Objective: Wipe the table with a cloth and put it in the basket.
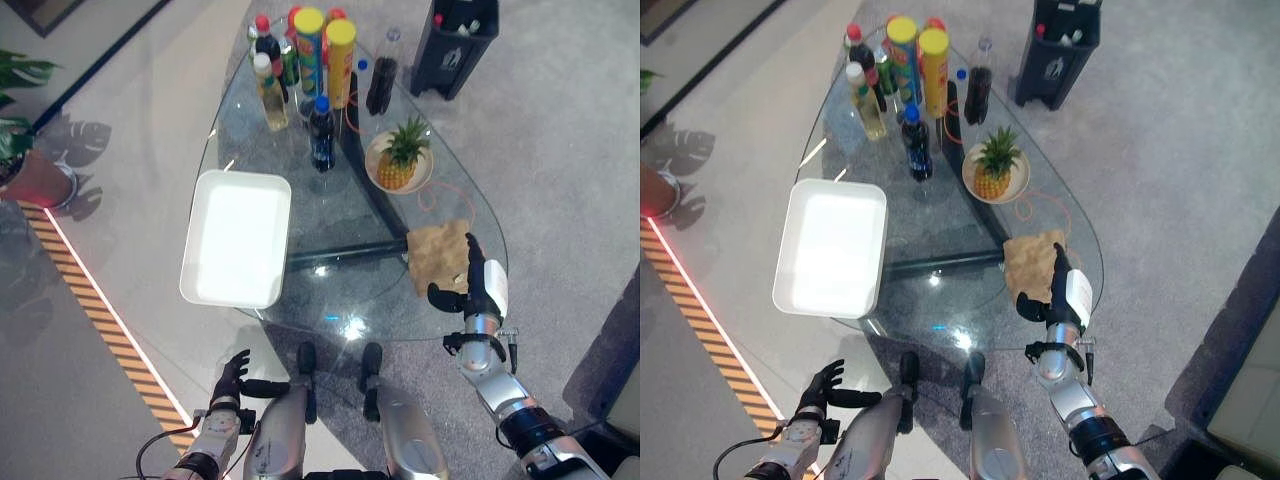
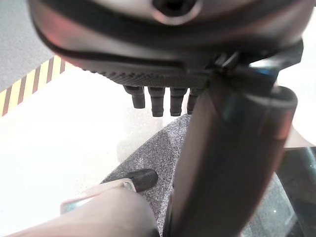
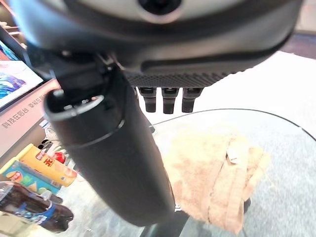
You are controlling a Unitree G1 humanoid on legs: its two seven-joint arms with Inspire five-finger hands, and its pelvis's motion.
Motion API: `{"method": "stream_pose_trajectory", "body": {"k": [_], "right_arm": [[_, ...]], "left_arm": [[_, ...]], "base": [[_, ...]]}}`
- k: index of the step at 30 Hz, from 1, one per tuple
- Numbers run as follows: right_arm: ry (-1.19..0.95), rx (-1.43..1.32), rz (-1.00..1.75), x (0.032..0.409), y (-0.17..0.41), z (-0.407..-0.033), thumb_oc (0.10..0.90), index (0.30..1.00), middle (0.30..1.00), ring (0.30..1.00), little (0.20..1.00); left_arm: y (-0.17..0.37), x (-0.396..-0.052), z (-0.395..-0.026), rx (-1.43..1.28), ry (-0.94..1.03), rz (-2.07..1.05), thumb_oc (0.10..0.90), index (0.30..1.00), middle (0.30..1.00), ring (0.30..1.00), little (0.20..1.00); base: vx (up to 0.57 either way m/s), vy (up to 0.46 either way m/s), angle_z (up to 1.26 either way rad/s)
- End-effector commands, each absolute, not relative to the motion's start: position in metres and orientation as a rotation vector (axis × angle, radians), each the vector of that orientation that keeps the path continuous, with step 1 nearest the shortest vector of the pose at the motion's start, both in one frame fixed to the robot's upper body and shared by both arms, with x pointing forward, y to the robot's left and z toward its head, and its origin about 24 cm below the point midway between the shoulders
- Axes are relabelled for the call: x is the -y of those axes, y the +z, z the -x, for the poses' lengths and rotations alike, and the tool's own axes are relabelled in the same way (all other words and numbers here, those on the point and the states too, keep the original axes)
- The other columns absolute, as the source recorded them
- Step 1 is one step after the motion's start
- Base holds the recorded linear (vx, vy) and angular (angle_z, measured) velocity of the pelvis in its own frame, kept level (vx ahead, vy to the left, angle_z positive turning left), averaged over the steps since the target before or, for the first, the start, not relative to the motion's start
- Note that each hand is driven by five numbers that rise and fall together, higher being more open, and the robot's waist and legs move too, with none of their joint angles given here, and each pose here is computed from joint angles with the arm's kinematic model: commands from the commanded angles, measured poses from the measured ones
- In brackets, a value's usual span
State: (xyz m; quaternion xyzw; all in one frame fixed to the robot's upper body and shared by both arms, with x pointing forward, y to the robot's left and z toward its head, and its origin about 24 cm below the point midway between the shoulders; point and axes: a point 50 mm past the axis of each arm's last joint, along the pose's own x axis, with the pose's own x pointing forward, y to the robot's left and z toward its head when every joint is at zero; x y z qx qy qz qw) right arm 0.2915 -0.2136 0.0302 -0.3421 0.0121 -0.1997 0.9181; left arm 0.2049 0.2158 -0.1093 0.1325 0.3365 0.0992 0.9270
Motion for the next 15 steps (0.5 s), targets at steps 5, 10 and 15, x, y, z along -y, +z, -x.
{"method": "stream_pose_trajectory", "body": {"k": [5, 10, 15], "right_arm": [[-0.623, 0.214, 0.744, 0.224, 0.083, -0.307, 0.8, 0.9, 0.9, 0.9, 0.9], [-0.782, 0.266, 0.698, 0.228, 0.112, -0.321, 0.8, 0.9, 0.9, 0.9, 0.9], [-0.895, 0.275, 0.663, 0.241, 0.13, -0.327, 0.8, 0.9, 0.9, 0.9, 0.9]], "left_arm": [[-0.097, -0.212, -0.217, -0.594, 0.219, -0.253, 0.8, 0.9, 0.9, 0.9, 0.9], [-0.087, -0.202, -0.233, -0.53, 0.196, -0.252, 0.8, 0.9, 0.9, 0.9, 0.9], [-0.083, -0.198, -0.236, -0.512, 0.195, -0.251, 0.8, 0.9, 0.9, 0.9, 0.9]], "base": [[-0.05, 0.035, -0.01], [0.0, 0.045, -0.02], [0.01, 0.037, 0.0]]}}
